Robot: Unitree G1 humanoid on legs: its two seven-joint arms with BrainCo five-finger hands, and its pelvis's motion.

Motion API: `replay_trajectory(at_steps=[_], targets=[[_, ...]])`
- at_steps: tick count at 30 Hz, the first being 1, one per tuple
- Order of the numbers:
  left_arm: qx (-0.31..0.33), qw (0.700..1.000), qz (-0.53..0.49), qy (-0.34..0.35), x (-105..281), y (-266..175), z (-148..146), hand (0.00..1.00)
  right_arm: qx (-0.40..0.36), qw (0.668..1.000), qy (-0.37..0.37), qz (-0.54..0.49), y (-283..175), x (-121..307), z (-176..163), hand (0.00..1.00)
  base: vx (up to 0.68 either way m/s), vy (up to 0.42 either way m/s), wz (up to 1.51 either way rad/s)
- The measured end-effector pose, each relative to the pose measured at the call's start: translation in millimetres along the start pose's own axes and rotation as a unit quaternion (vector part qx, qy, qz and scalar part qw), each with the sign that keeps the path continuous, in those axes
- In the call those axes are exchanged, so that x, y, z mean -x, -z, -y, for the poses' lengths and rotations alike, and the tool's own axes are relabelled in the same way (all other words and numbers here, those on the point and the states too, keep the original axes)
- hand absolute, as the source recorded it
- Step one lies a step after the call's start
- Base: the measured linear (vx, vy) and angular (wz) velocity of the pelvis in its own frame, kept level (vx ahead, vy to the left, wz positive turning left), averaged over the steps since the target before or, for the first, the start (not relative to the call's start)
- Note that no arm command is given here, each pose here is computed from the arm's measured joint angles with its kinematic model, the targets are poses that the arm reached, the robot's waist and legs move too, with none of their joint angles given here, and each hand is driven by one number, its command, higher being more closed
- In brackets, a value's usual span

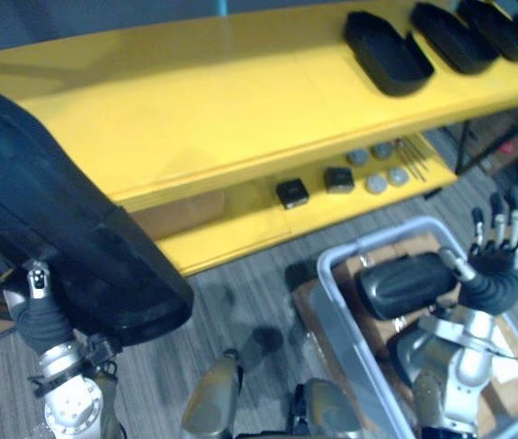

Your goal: Walk over and take plastic housings, then place them on the shelf

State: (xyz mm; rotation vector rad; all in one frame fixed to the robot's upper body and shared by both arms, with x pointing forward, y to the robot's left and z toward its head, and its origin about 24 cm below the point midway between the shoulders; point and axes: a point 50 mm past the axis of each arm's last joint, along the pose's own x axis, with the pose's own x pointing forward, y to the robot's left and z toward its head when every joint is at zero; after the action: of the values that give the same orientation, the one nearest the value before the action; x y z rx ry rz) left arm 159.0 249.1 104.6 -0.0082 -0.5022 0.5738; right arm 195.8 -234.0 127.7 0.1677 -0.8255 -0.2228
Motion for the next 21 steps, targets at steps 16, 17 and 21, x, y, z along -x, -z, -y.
replay_trajectory(at_steps=[16,17,21], targets=[[0.038,0.997,-0.053,0.032,13.9,13.8,31.1,1.00,-0.171,0.958,-0.189,-0.133,40.5,13.7,-88.5,0.00,0.16,-0.052,0.27],[0.032,0.998,-0.049,0.038,13.2,13.3,31.9,1.00,-0.161,0.962,-0.170,-0.139,40.1,16.1,-80.9,0.00,0.02,0.032,0.26],[0.025,0.997,-0.039,0.069,8.6,11.5,34.6,1.00,-0.084,0.984,-0.104,-0.120,29.0,9.4,-43.5,0.00,-0.01,0.030,0.15]])
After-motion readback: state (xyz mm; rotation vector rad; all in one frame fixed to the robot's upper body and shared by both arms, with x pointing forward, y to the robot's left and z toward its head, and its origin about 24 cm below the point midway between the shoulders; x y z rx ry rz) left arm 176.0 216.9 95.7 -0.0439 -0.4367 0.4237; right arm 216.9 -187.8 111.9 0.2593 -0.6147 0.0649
